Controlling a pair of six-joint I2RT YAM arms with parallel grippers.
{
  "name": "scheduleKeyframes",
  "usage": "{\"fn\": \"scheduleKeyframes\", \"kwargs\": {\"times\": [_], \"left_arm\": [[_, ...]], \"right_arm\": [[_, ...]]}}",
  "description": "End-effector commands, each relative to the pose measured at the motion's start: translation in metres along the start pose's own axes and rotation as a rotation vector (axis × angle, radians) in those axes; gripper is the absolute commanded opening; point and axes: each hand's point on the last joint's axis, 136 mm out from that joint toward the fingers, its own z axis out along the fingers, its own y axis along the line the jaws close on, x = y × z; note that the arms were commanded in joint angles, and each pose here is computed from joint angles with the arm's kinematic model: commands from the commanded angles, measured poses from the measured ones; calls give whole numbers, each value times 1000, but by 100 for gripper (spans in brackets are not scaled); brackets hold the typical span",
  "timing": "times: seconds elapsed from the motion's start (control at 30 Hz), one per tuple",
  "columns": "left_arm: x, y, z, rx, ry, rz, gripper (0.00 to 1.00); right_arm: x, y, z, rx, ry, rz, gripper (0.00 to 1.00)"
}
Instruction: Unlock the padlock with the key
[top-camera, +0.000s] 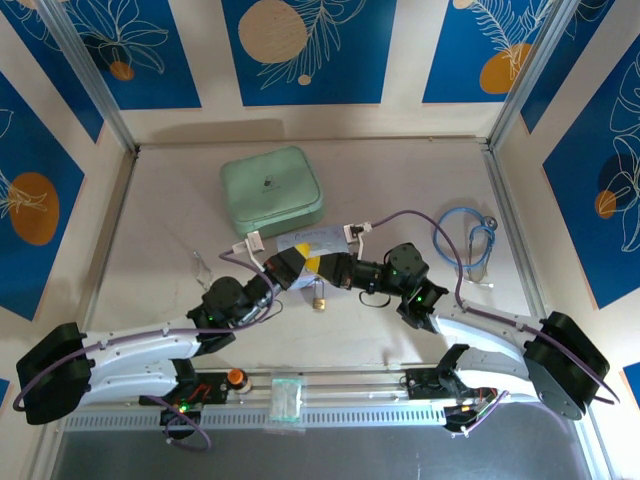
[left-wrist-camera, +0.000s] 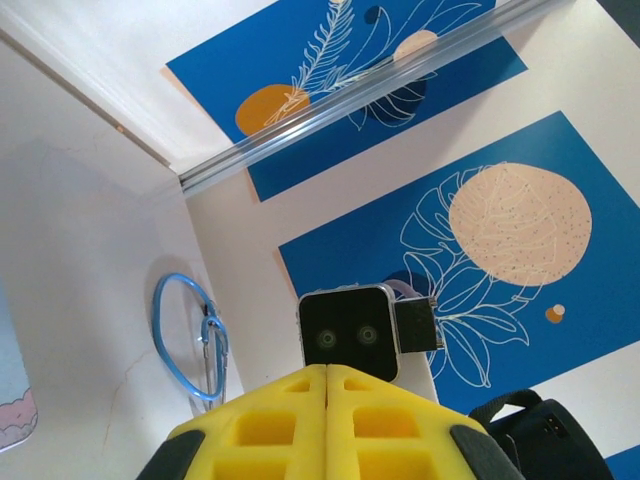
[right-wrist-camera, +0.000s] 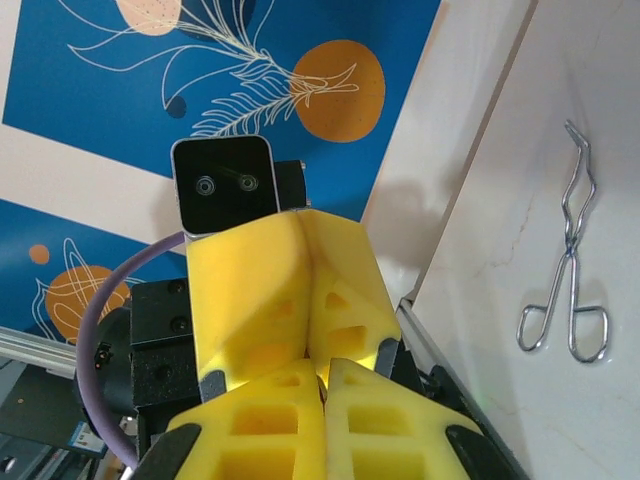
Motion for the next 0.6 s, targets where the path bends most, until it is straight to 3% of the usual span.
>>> {"fn": "scheduleKeyframes", "kwargs": {"times": [0.0,0.2,0.27,0.33,0.43,0.57], "left_arm": [[-9,-13,2,38,-32,-24,0],[-9,-5,0,8,-39,-25,2],[-10,3,-1,-34,-46,-21,41],[-11,13,-4,-92,-47,1,69],[-13,30,-11,-231,-22,70,81],[-7,54,-23,-417,63,161,79]], "right_arm": [[2,-7,-2,9,0,4,0],[6,-12,-4,22,7,25,0],[6,-17,-7,42,4,27,0],[6,-23,-11,67,-1,32,0],[8,-35,-20,127,-2,39,0],[10,-53,-32,190,-5,63,0]]}}
